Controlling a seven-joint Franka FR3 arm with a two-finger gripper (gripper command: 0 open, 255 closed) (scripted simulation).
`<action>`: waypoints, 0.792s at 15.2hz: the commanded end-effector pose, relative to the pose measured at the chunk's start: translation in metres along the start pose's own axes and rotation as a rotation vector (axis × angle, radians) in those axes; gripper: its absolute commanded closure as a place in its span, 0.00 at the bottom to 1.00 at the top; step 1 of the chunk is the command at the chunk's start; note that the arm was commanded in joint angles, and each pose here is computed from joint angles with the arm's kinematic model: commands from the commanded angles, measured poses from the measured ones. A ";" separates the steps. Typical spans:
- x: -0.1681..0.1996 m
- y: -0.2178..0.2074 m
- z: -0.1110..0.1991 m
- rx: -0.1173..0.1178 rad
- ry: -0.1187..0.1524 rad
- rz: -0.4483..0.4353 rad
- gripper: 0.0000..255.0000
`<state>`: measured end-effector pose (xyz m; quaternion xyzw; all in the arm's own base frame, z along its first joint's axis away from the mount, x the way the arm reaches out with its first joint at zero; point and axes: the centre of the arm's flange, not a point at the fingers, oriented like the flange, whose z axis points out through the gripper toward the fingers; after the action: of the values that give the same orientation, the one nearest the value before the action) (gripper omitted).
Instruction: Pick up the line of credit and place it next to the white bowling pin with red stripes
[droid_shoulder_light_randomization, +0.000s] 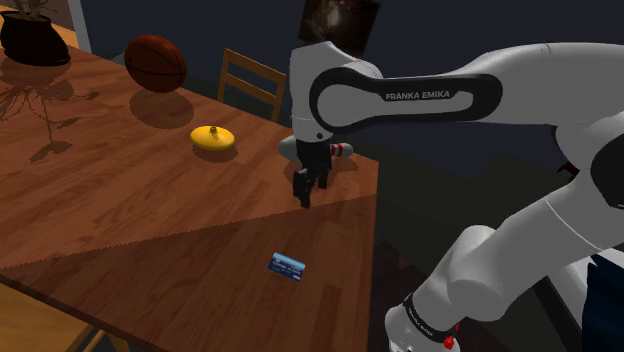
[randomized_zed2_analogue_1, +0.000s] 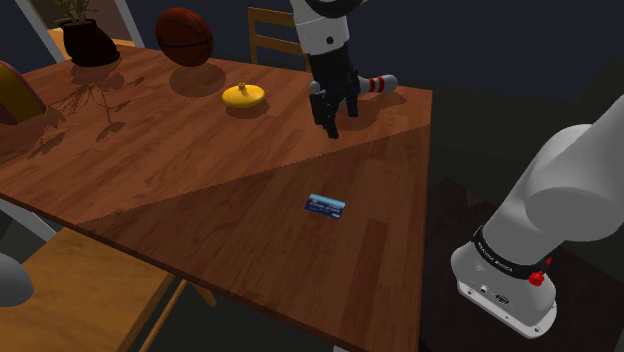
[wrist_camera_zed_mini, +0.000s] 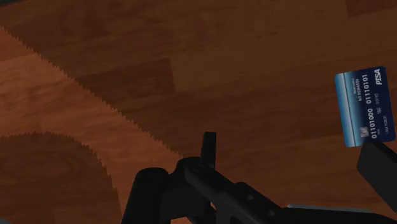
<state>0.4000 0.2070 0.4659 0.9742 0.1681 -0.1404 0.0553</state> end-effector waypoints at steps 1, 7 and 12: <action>0.011 -0.022 0.015 -0.007 -0.049 -0.042 0.00; 0.033 -0.089 0.068 -0.029 -0.194 -0.167 0.00; 0.037 -0.128 0.106 -0.042 -0.279 -0.240 0.00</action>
<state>0.3658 0.3192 0.3504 0.9193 0.2731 -0.2716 0.0804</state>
